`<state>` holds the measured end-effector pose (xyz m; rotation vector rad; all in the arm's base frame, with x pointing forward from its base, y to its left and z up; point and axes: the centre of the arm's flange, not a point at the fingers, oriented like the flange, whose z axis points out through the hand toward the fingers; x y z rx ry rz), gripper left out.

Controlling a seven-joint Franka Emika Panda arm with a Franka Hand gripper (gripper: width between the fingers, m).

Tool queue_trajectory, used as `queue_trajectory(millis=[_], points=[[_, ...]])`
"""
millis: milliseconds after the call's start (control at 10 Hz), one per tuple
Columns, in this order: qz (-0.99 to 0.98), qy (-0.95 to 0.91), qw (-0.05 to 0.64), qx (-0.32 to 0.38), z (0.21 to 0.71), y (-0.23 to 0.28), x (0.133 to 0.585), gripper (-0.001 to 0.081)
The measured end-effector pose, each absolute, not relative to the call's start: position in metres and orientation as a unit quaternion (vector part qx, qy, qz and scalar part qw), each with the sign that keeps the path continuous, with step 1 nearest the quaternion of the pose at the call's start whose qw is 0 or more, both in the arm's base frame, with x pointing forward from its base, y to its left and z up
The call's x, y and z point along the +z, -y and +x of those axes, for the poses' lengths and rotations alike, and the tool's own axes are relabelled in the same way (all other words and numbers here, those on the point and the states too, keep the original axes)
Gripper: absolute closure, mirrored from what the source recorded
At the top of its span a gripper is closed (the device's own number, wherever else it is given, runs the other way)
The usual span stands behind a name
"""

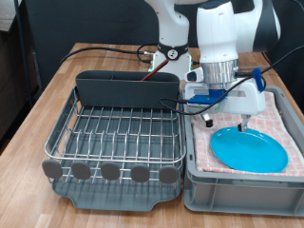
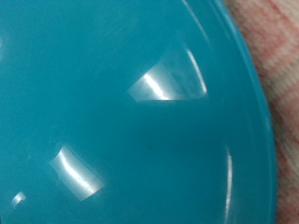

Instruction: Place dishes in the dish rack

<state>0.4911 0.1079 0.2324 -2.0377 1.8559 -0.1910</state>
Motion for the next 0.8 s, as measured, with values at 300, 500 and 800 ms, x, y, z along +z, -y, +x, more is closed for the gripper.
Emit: queue_trajectory(millis=[300,500,800], points=[[-0.727,-0.654,0.195,-0.068,0.501,-0.114,0.232,0.0004],[-0.728,-0.653,0.199,-0.067,0.508,-0.117,0.231,0.0004],[-0.729,-0.651,0.202,-0.066,0.516,-0.121,0.231,0.0004]])
